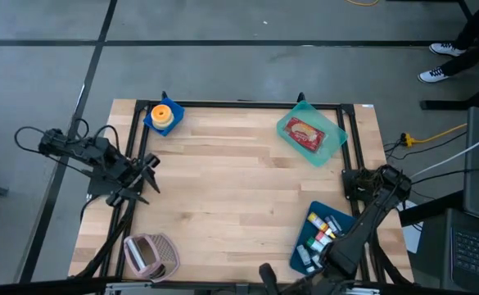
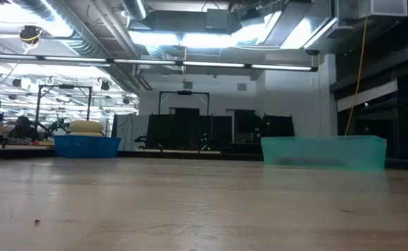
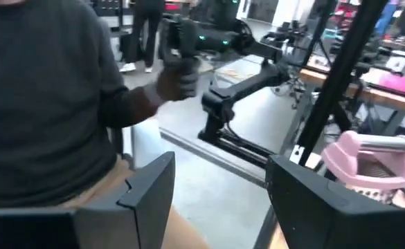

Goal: Pick & Place Food Item
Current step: Return to Home Position

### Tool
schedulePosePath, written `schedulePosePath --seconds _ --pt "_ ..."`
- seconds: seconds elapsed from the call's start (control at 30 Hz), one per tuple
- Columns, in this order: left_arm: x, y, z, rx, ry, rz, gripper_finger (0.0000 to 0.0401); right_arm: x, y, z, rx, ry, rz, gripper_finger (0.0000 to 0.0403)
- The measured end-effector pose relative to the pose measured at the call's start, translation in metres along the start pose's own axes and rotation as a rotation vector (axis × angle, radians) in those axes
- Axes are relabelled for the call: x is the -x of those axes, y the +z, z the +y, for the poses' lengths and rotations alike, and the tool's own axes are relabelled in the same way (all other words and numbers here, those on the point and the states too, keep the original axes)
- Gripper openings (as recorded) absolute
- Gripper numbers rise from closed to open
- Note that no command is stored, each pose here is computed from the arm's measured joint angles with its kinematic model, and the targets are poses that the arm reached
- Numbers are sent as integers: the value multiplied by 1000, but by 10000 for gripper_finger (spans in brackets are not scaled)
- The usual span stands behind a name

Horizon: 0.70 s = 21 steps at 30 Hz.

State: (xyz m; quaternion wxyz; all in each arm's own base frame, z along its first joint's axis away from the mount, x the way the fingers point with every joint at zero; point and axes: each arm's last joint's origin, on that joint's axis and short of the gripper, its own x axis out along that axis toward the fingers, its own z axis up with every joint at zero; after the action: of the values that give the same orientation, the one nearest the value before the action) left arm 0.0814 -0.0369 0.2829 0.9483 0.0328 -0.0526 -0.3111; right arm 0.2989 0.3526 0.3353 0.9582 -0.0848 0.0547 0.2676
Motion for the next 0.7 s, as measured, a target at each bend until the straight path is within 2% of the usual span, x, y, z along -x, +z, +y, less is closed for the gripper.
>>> schedulePosePath --seconds 0.1,0.2,0.3,0.4,0.5,0.6,0.7 --pt "4 0 -1 -15 7 -2 189 8 7 -1 -29 122 -2 222" --pt "9 2 -4 -25 -28 -26 189 20 8 -6 4 283 -47 222" --pt "17 -1 -6 -30 -11 -14 189 37 -15 -20 -22 345 -50 222" --pt "25 -3 -8 -22 -8 -9 189 65 -47 -43 -73 311 -158 222" --pt "33 -5 -13 -11 -69 -35 189 98 -84 -58 -97 233 -260 222" --pt "32 -18 -15 9 -98 -47 189 123 -118 -64 -169 104 -230 222" --pt "26 -34 -14 44 -117 -3 189 142 -131 -68 -199 19 -230 222"
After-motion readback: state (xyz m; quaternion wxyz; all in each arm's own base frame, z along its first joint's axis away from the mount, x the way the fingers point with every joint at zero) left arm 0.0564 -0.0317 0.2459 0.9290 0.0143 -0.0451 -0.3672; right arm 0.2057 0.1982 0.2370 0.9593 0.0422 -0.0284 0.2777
